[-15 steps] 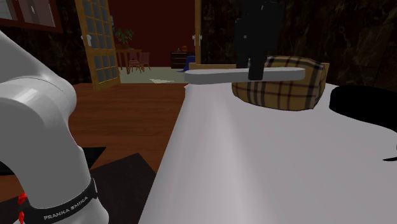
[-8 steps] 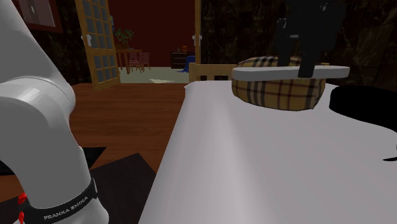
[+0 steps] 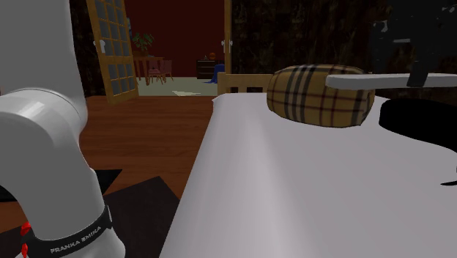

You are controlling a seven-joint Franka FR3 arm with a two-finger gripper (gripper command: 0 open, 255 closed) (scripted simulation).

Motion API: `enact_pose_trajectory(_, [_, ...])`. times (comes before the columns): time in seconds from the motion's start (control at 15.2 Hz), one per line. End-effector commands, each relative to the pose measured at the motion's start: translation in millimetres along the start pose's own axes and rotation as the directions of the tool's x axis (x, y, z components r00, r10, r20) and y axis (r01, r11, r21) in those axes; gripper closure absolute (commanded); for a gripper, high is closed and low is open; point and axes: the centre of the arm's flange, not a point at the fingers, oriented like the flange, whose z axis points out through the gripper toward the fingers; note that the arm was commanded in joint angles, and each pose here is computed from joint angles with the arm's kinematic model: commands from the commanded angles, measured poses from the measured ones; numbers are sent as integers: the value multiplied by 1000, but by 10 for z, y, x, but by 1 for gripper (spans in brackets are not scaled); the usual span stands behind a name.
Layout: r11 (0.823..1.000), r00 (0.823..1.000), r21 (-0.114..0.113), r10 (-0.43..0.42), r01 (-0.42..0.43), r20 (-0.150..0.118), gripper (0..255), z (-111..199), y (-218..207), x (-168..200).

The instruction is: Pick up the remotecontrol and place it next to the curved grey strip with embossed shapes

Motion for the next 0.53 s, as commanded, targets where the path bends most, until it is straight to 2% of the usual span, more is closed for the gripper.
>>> enact_pose_trajectory(0.0, [1000, 1000, 0, -2, 2, -1, 255, 23, -6, 269])
enact_pose_trajectory(0.4, [1000, 1000, 0, -2, 2, -1, 255, 12, -49, 1060])
enact_pose_trajectory(0.46, [1000, 1000, 0, -2, 2, 0, 255, 12, -52, 1099])
